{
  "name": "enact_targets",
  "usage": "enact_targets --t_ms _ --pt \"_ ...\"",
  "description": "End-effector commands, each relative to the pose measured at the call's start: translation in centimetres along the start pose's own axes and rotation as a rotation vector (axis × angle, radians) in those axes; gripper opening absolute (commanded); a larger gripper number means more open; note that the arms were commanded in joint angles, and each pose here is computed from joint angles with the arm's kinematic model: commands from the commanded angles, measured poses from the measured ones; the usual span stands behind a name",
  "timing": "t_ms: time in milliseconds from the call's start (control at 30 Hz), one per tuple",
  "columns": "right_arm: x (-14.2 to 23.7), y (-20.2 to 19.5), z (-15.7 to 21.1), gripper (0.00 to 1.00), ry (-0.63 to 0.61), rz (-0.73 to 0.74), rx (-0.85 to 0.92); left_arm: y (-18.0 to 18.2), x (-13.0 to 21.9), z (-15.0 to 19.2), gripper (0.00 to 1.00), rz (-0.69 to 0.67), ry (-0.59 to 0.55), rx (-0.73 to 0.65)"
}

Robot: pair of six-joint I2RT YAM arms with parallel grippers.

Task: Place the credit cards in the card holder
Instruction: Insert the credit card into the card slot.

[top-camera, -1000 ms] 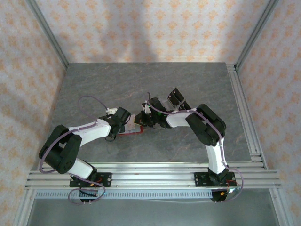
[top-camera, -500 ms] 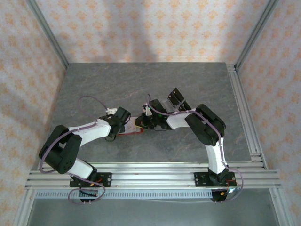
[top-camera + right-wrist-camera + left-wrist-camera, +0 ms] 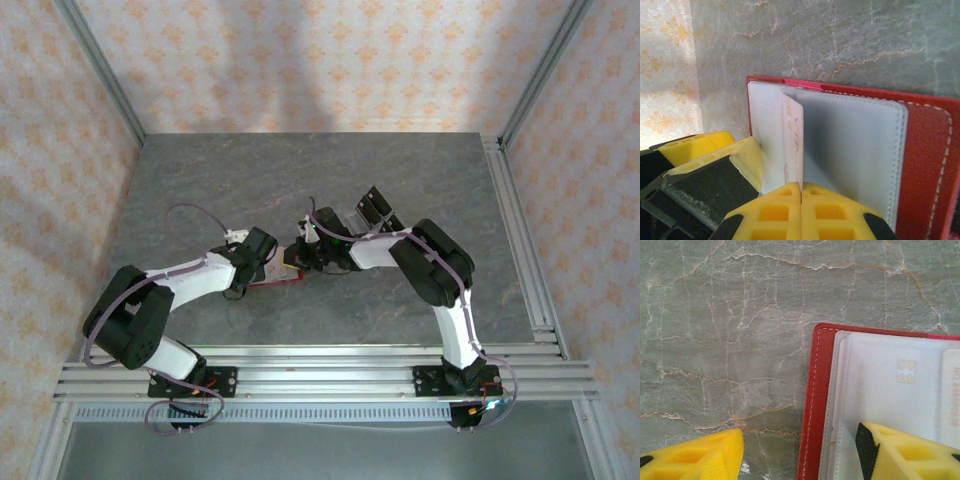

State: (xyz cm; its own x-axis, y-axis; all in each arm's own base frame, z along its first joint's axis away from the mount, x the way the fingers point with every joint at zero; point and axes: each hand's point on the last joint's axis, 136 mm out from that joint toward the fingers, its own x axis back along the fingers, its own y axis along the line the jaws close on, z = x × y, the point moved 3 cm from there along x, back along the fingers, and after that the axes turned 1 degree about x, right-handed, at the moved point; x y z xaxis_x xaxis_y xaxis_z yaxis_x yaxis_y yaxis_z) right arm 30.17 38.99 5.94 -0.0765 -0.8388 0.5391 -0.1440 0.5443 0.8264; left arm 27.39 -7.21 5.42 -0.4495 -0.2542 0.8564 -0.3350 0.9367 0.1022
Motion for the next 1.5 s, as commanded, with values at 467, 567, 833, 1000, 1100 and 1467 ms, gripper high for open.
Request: enact_targets --t_ms 467,567,833,1000,1100,1467 --pt "-0.1 -2.4 0.1 0.00 0.022 0.061 -0.019 1.3 -0.6 1.2 0.63 -0.056 0.032 -0.011" --pt "-0.5 -2.1 0.5 0.00 0.045 0.058 -0.012 1.3 -0.6 1.2 0.63 -0.056 0.033 -0.011" --pt "-1.1 -1.6 1.1 0.00 0.083 0.053 0.006 1.2 -0.7 1.2 0.63 -0.058 0.033 -0.013" --pt "-1.2 -1.5 1.3 0.00 0.103 0.055 0.012 1.2 -0.7 1.2 0.63 -0.057 0.034 -0.011" --pt "-0.9 -1.6 1.5 0.00 0.108 0.066 0.019 1.2 -0.6 1.2 0.63 -0.057 0.032 -0.013" --pt "-0.4 -2.4 2.1 0.00 0.113 0.098 0.024 1.2 -0.7 1.2 0.63 -0.057 0.034 -0.015"
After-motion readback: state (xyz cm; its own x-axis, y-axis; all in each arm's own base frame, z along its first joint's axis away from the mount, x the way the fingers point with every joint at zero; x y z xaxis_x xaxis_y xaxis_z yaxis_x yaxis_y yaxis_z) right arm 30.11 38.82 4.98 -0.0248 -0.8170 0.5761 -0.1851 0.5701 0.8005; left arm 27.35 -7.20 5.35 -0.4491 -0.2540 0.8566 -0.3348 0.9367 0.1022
